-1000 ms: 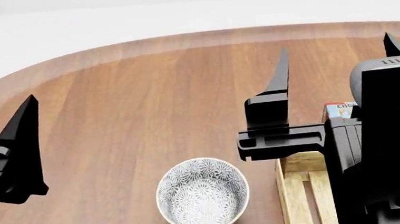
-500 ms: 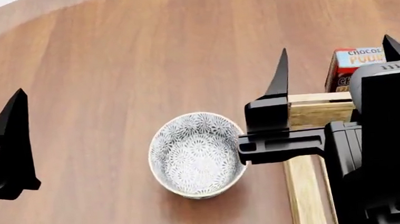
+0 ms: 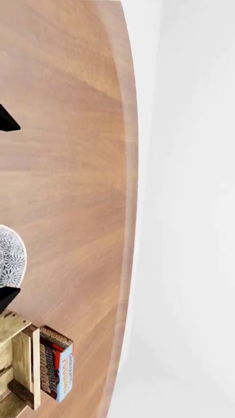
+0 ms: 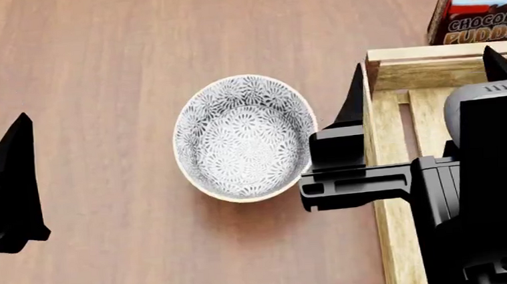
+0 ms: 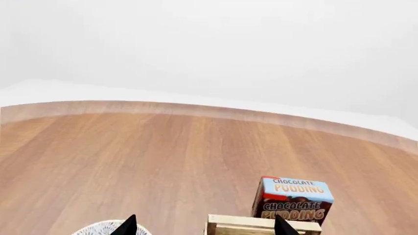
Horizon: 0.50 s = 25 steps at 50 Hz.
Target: Pick up the bowl on the left and put it in the tray.
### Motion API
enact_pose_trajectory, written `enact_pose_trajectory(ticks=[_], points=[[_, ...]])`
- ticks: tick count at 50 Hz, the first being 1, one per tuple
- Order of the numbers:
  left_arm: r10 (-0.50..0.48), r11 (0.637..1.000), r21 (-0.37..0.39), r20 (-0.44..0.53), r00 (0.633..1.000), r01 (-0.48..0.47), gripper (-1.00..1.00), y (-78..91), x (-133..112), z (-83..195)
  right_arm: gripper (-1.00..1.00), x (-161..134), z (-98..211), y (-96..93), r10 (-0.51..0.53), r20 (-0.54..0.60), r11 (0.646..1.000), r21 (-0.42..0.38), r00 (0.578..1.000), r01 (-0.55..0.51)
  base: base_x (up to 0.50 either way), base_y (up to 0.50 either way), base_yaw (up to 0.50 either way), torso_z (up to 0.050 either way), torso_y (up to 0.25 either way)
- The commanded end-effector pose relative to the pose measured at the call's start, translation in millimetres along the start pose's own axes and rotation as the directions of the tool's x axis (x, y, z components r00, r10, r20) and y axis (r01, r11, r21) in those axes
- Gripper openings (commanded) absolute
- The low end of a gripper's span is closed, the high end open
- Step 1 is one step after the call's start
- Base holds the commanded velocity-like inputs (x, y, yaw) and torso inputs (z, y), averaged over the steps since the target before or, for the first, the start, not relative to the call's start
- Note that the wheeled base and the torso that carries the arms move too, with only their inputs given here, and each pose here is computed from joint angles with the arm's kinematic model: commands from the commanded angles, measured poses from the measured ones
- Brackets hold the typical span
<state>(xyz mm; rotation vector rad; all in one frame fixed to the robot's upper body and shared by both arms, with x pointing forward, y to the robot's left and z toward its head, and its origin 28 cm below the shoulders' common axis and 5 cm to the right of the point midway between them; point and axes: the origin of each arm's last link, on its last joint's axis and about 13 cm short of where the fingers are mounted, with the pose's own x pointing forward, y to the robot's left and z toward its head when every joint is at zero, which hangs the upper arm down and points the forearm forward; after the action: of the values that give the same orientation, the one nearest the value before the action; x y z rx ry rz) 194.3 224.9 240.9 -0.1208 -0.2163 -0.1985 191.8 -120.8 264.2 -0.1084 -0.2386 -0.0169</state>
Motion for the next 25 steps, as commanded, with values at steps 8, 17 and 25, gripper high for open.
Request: enact_pose_trajectory(ticks=[8,17,25], points=[[0.005,1.000,0.003,0.002,1.000,-0.005,1.00,0.2,0.5,-0.4,1.00,0.3,-1.3,0.4,0.005,-0.003,1.000,-0.009,1.000,-0.005,0.00,0.00,0.00,0.000,-0.250],[0.010,1.000,0.007,0.007,1.000,-0.011,1.00,1.0,1.0,-0.1,1.00,1.5,-1.5,0.5,0.004,-0.001,1.000,-0.020,1.000,-0.004,0.00,0.00,0.00,0.000,-0.250],[0.014,1.000,0.002,0.005,1.000,-0.014,1.00,1.9,0.8,-1.5,1.00,3.8,-2.0,0.5,0.010,-0.005,1.000,-0.006,1.000,-0.010,0.00,0.00,0.00,0.000,-0.250]])
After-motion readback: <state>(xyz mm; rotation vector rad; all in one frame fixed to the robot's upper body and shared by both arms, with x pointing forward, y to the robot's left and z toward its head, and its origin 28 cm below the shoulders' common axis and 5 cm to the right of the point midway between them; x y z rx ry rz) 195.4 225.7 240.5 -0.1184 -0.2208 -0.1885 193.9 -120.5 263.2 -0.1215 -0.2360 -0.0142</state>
